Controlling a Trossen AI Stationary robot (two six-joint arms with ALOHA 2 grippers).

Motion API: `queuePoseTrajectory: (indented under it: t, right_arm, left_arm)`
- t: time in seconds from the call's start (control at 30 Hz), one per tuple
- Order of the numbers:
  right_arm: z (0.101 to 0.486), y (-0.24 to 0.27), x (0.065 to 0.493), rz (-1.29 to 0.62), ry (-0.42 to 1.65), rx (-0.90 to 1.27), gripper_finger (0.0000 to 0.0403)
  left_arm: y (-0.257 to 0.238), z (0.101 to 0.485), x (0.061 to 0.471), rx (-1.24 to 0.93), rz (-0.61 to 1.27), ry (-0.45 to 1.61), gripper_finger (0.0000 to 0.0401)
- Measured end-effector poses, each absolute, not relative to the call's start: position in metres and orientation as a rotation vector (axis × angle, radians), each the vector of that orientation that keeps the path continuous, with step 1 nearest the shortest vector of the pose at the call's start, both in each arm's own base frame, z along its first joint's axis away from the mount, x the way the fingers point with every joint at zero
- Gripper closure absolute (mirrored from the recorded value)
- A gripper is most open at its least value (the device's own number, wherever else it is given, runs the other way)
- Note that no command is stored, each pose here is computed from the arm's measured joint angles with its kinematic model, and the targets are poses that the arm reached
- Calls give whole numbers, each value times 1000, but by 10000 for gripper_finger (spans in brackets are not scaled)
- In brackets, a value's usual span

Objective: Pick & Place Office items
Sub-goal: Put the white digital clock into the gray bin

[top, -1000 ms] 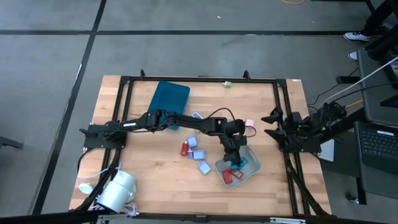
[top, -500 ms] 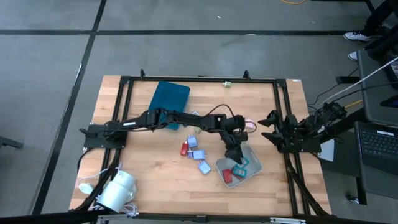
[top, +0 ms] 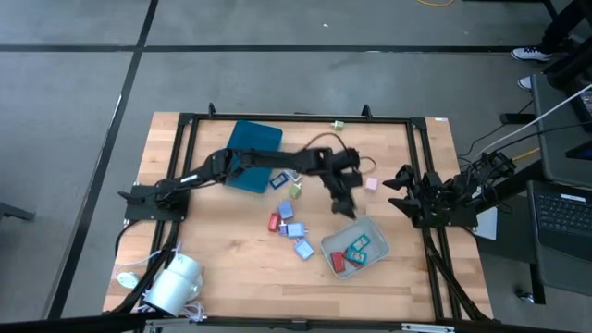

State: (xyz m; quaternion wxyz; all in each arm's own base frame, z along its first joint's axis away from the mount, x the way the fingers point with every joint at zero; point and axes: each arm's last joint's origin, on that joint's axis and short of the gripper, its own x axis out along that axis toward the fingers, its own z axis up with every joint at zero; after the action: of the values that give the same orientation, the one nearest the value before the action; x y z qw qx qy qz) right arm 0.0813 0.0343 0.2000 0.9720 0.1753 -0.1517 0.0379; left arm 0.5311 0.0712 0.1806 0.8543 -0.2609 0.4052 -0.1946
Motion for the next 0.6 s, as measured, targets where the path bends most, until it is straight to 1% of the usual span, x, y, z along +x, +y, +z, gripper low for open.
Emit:
queuePoseTrajectory:
  t: [0.1,0.23,0.3,0.4,0.5,0.6]
  right_arm:
    - [200,34,81,84,-304,364,117]
    - [200,34,81,83,-305,363,117]
    - [200,34,81,84,-305,366,117]
    - [200,35,81,98,-305,378,117]
    - [200,35,81,116,-303,392,117]
    - [200,36,81,128,-300,401,117]
  left_arm:
    - [102,187,510,-456,-264,965,129]
    - [133,191,482,-325,-133,1143,128]
    - [140,187,470,-238,-136,1246,124]
    - [140,185,457,-93,-206,1367,119]
    - [140,176,455,-72,-223,1384,119]
    - [143,172,451,29,-216,1430,120]
